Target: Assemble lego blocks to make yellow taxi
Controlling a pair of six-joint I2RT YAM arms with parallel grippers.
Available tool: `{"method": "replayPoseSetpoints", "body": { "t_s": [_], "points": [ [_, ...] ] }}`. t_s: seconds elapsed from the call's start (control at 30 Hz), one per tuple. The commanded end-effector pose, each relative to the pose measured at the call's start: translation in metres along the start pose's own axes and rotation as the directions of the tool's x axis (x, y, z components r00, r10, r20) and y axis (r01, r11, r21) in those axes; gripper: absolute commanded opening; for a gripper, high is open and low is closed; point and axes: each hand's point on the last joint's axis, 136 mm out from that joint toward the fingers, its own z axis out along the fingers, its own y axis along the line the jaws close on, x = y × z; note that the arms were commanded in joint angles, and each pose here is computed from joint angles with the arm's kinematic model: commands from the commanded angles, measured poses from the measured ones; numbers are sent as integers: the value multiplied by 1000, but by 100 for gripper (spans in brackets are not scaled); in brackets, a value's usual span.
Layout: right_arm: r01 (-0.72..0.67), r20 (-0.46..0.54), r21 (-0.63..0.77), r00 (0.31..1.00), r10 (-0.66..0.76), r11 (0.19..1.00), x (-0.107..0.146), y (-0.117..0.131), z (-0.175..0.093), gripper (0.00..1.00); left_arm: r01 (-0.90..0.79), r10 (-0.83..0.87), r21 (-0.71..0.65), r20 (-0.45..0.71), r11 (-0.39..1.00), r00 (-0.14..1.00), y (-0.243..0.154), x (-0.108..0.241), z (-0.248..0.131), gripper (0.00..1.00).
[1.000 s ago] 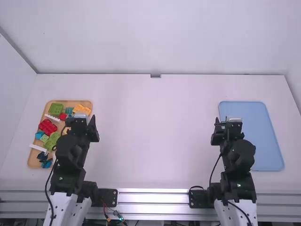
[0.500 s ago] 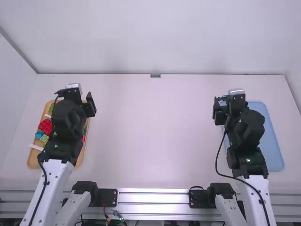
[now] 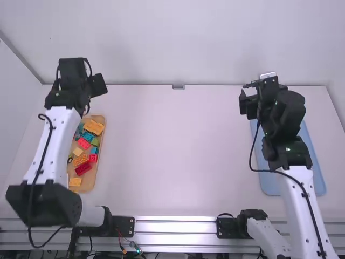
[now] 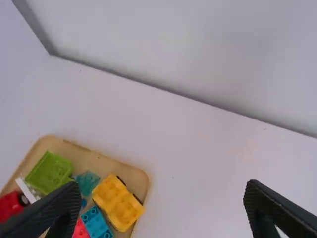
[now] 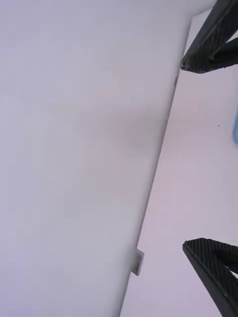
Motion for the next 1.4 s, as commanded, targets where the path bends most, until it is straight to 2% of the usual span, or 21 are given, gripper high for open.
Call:
{"method": "replayPoseSetpoints", "body": {
  "t_s": [0.0,0.27,0.47,0.63,0.67,0.8,0.93,1.0,1.1,1.37],
  "points": [
    [23,22,6,999,-23,1000,-18,-3,3,91,85,-85,-7,-45,996,995,4,-10,20,91],
    [53,-15,-22,998,-53,998,-21,2,23,97,102,-109,-40,-274,994,956,1,8,88,97],
    [59,-48,-37,997,-60,998,-14,6,36,99,152,-206,-158,-423,976,882,22,51,130,99],
    [68,-68,-42,995,-70,997,-8,7,44,98,187,-279,-230,-486,955,828,34,82,139,99],
    [104,-75,-49,991,-108,993,-5,8,47,99,181,-279,-236,-502,955,819,34,91,143,99],
    [182,-98,-70,977,-188,981,4,12,56,99,220,-280,-173,-556,960,782,19,108,146,99],
    [229,-116,-87,964,-238,969,13,14,66,99,212,-280,-184,-586,960,760,21,122,146,99],
    [234,-122,-93,962,-245,968,16,16,68,99,236,-316,-211,-595,949,739,21,131,147,100],
    [223,-129,-94,964,-234,970,18,16,70,98,293,-438,-330,-588,897,680,34,150,146,99],
    [223,-135,-97,963,-235,970,20,16,70,98,281,-470,-383,-612,880,636,40,181,147,99]
  ]
}}
